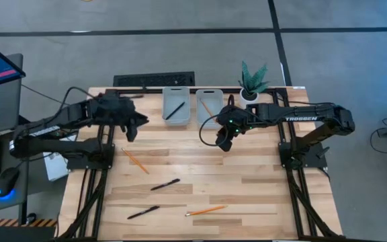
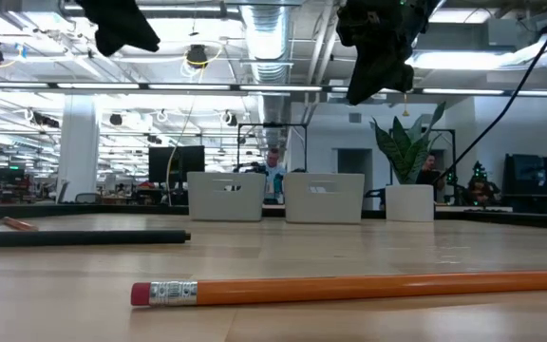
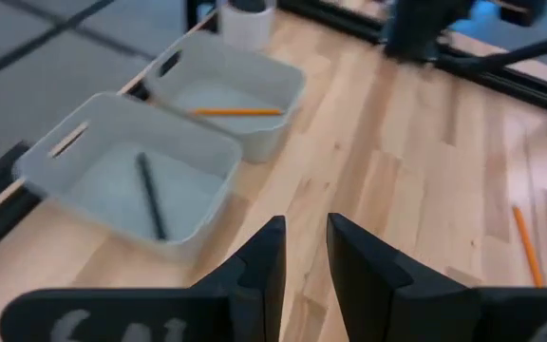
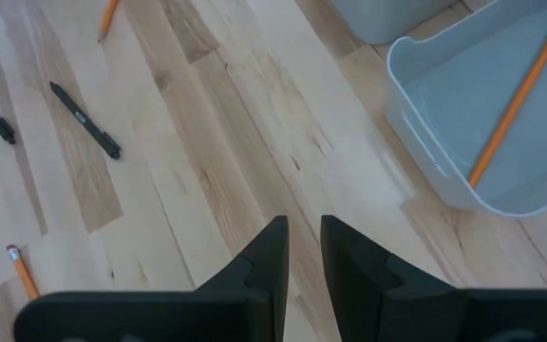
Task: Sort pens & pencils
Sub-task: Put the bottom orange pencil into the right gray bin
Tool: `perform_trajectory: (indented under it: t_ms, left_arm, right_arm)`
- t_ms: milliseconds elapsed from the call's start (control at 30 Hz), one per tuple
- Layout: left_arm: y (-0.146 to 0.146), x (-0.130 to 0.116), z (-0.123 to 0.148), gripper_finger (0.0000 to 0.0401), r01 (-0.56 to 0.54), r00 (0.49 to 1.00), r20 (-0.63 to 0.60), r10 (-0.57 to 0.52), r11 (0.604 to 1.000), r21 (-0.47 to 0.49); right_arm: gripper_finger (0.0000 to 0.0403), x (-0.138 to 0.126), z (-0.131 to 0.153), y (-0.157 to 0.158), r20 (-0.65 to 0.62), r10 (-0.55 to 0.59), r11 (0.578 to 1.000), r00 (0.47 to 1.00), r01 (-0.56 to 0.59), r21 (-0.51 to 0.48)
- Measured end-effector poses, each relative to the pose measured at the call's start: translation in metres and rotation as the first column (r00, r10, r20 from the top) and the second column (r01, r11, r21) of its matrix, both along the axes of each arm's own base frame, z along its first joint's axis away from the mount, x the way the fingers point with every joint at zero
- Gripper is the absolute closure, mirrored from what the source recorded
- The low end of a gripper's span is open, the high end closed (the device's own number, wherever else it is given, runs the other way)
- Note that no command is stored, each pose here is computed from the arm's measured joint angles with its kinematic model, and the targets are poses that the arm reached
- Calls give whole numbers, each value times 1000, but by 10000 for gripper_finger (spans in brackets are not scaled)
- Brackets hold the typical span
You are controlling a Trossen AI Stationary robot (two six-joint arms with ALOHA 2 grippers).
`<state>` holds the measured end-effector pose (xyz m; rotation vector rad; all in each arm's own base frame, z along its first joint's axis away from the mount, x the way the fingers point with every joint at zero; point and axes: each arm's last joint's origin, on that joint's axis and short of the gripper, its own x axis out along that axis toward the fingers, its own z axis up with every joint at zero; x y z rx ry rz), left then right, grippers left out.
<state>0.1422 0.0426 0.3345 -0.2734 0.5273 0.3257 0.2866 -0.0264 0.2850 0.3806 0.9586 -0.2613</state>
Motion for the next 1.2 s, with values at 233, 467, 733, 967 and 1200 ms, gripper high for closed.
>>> perform_trajectory:
  t_ms: [233, 467, 733, 967, 1200]
  left_arm:
    - [-9, 8, -28, 330, 69, 996, 60, -69, 998, -1]
    - [-20, 13, -40, 330, 132, 990, 49, -131, 991, -20]
    - [-26, 14, -40, 330, 172, 984, 51, -171, 985, -17]
    - [-26, 14, -40, 330, 188, 981, 40, -188, 982, 9]
    - [-26, 14, -40, 330, 221, 975, 22, -223, 973, 68]
  right_arm:
    - [316, 1, 0, 2, 12, 45, 998, 999, -46, 44]
    - [316, 6, 4, 25, 87, 224, 971, 971, -230, 65]
    - [316, 8, 8, 66, 146, 341, 934, 929, -352, 62]
    - [302, 11, 17, 100, 265, 321, 919, 909, -367, 144]
    - [216, 15, 9, 128, 274, 316, 901, 908, -378, 212]
